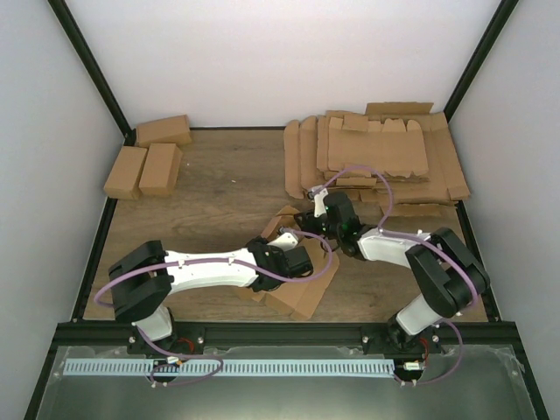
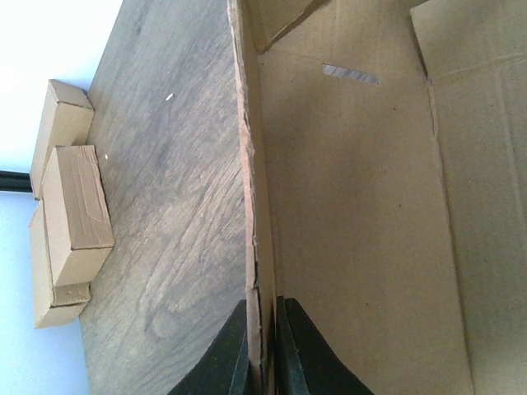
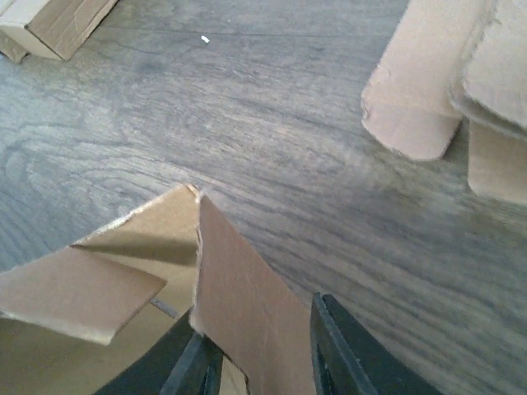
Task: Fold the paper box
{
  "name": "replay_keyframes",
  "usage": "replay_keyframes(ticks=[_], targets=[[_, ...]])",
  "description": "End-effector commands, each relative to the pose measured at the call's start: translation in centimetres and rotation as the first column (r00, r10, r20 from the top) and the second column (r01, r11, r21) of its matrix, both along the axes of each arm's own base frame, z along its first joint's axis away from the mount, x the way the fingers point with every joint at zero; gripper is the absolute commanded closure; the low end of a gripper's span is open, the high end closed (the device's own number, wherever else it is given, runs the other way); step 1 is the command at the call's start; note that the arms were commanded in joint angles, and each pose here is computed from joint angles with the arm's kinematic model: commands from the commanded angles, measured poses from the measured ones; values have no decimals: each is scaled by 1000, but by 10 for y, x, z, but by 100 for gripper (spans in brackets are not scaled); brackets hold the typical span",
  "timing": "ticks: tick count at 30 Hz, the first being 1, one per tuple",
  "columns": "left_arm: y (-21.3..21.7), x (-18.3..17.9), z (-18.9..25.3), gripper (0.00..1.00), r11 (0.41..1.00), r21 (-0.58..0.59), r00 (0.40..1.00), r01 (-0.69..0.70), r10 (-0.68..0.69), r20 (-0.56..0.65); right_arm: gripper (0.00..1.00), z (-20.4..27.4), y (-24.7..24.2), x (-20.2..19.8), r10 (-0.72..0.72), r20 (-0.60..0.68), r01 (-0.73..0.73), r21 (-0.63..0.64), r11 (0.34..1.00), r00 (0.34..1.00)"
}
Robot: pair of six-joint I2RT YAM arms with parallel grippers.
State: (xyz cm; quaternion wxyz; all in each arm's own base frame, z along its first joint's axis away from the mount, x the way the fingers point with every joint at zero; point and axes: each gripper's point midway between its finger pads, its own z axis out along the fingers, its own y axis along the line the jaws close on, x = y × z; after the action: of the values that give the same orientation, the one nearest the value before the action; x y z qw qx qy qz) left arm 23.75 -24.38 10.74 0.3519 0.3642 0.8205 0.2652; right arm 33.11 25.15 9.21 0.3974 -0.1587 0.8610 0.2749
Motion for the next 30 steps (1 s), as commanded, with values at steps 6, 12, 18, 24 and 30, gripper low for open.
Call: replay_keyframes(ticks=[6, 12, 18, 24, 30], targets=[[0, 0, 5, 91, 1000, -8, 1000, 0, 0, 25, 98, 21, 7, 9, 27, 56, -27, -1, 1000, 998], [-1, 1, 10, 91, 1000, -6, 999, -1, 1, 43, 99, 35, 5, -11, 31, 33, -31, 16, 999, 999], [-4, -3, 13, 91, 1000, 8, 998, 16, -17, 59, 98, 27, 5, -33, 13, -1, -13, -19, 1000, 1000], [-9, -8, 9, 92, 998, 44, 997, 34, -37, 73, 97, 11, -3, -51, -52, -48, 51, -6, 999, 998], [-17, -19, 2, 92, 996, 63, 995, 69, -73, 69, 95, 0, -1, -74, -59, -102, 65, 57, 996, 993]])
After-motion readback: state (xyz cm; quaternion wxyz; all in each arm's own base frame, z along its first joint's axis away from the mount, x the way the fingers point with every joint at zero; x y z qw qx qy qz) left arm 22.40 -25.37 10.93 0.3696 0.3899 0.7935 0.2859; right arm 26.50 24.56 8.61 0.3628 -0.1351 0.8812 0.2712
